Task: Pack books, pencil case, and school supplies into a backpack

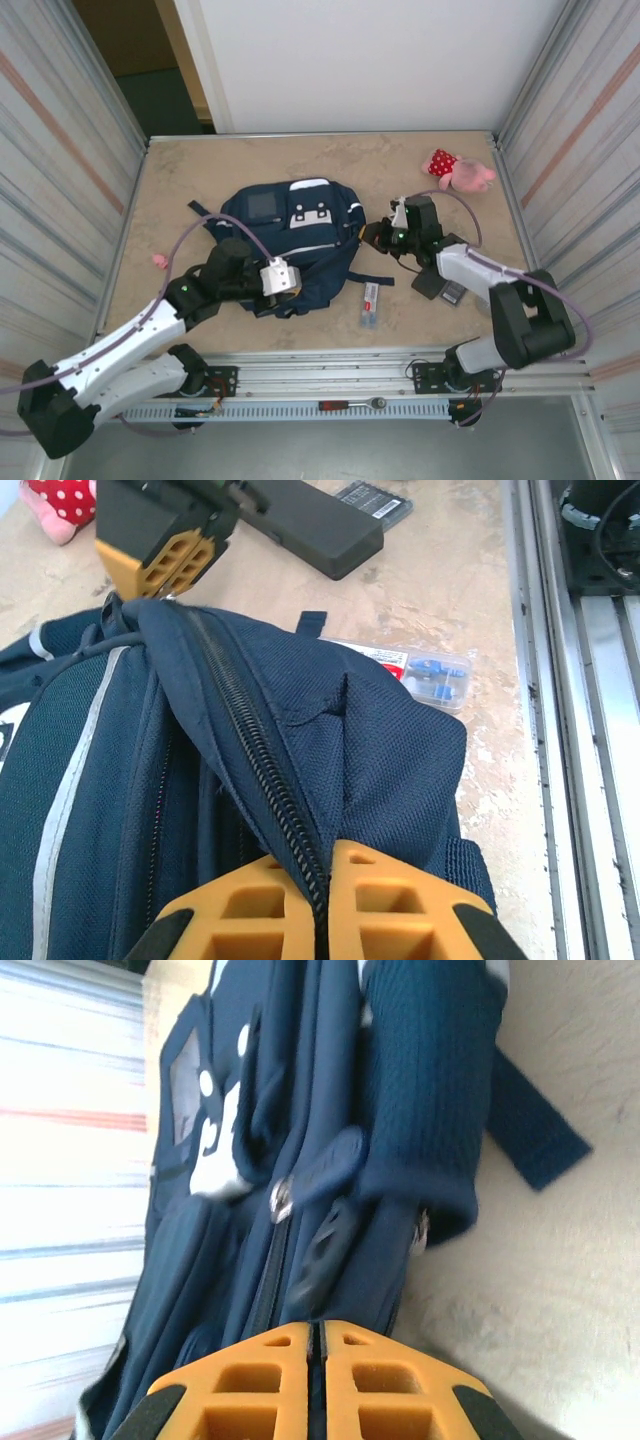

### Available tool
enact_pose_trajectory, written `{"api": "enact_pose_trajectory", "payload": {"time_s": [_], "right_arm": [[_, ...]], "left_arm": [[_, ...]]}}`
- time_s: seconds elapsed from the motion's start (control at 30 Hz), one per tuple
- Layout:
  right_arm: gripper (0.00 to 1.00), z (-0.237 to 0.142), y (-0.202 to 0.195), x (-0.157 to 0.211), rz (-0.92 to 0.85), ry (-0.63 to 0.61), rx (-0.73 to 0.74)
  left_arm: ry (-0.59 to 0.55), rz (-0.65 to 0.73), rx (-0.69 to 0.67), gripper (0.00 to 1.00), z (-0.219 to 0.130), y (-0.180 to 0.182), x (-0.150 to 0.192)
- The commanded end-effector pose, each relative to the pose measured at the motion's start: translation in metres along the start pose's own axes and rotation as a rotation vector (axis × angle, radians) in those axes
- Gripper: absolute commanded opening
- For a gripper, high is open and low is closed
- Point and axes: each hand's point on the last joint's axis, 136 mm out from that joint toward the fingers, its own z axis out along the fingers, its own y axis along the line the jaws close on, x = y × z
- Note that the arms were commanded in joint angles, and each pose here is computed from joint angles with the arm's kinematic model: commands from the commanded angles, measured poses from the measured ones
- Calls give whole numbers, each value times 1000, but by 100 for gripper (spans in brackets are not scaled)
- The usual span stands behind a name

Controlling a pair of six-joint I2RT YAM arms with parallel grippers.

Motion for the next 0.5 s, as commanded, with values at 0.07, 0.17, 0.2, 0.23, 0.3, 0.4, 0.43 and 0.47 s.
{"api": "enact_pose_trajectory", "payload": {"time_s": [0.07, 0.17, 0.2, 0.23, 0.3, 0.4, 0.43, 0.47], "right_arm": [[0, 10, 2, -69, -51, -172, 8], [0, 14, 3, -78, -56, -189, 16], [0, 14, 1, -80, -59, -196, 25], [0, 14, -2, -81, -57, -199, 38], [0, 15, -8, -83, -56, -196, 58], [0, 13, -13, -83, -52, -195, 83], [0, 11, -14, -82, -50, -195, 87], [4, 8, -14, -81, -51, -197, 94]], "left_arm": [[-131, 103, 126, 0, -27, -27, -35], [-117, 125, 154, 0, -26, -33, -29], [-115, 132, 164, 0, -26, -35, -27], [-113, 137, 174, 0, -25, -37, -26], [-113, 139, 200, 0, -23, -41, -25], [-104, 140, 225, 0, -21, -43, -22], [-95, 138, 221, 0, -20, -42, -20], [-84, 138, 209, 0, -18, -40, -18]]}}
